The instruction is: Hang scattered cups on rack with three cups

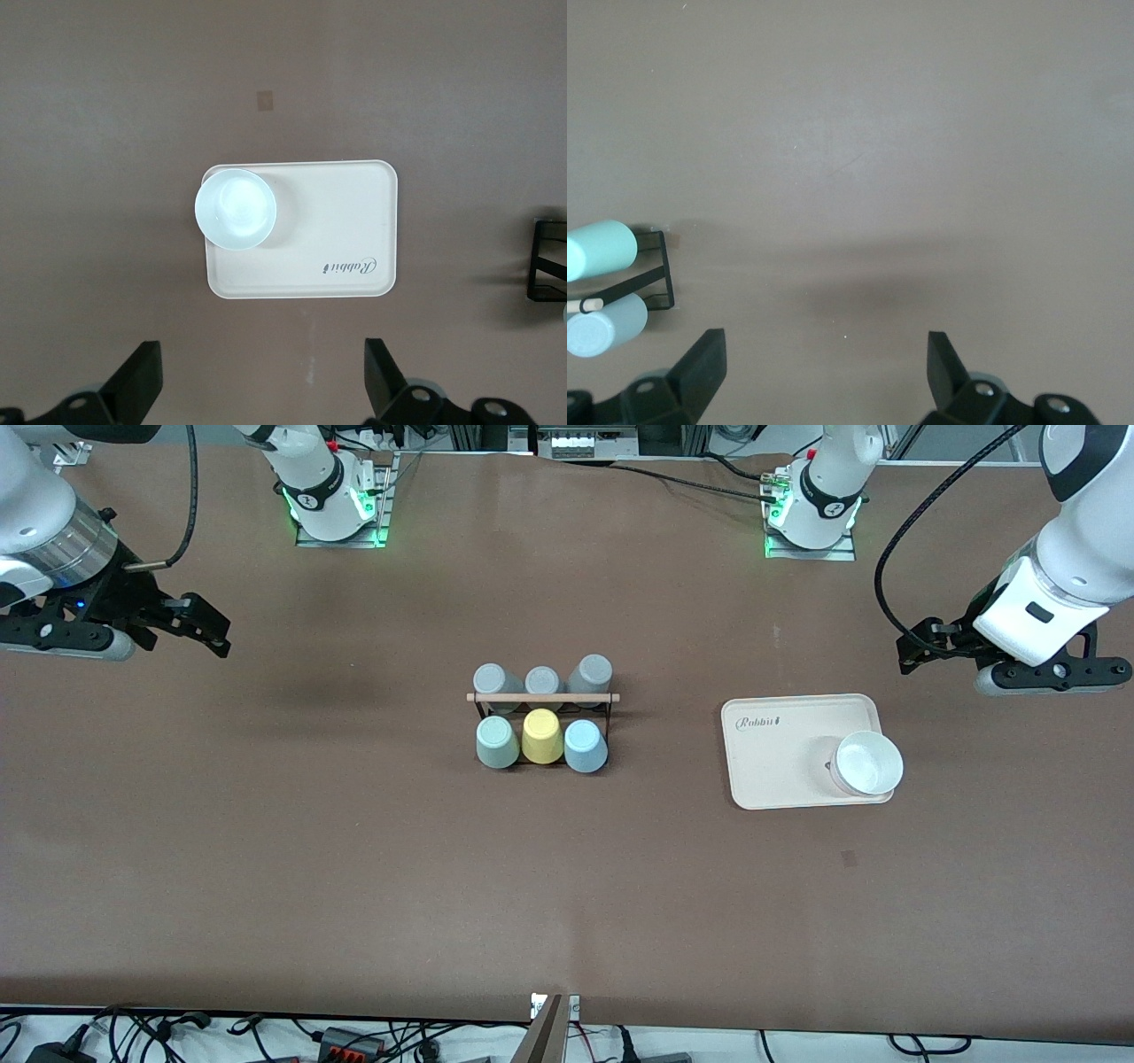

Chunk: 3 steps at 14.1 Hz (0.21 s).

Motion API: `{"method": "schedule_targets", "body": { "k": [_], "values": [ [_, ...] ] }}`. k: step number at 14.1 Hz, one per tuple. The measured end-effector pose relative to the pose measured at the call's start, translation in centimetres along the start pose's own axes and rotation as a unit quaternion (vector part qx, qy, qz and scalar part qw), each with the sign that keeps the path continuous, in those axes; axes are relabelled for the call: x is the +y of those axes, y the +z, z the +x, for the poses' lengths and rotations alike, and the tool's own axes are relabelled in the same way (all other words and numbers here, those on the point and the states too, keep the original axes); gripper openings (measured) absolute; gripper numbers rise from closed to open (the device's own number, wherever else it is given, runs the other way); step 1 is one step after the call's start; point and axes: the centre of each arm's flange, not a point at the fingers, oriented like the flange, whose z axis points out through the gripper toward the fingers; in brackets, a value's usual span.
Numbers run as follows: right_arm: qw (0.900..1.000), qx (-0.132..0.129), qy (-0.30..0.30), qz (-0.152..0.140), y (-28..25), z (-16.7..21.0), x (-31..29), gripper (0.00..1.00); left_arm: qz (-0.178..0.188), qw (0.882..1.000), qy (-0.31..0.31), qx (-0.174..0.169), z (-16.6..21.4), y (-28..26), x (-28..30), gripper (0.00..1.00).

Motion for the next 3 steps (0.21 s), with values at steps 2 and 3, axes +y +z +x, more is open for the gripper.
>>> {"method": "schedule_targets", "body": {
  "k": [2,3],
  "values": [
    [1.0,-0.008,-0.014,0.0,0.51,0.74,1.11,1.0,0.0,1.0,0.001,0.0,0.0,0.0,0.0,1.0],
    [1.0,-0.009,-0.02,0.0,0.58,0.94,1.37,1.0,0.0,1.0,0.001,0.0,0.0,0.0,0.0,1.0]
  ]
}}
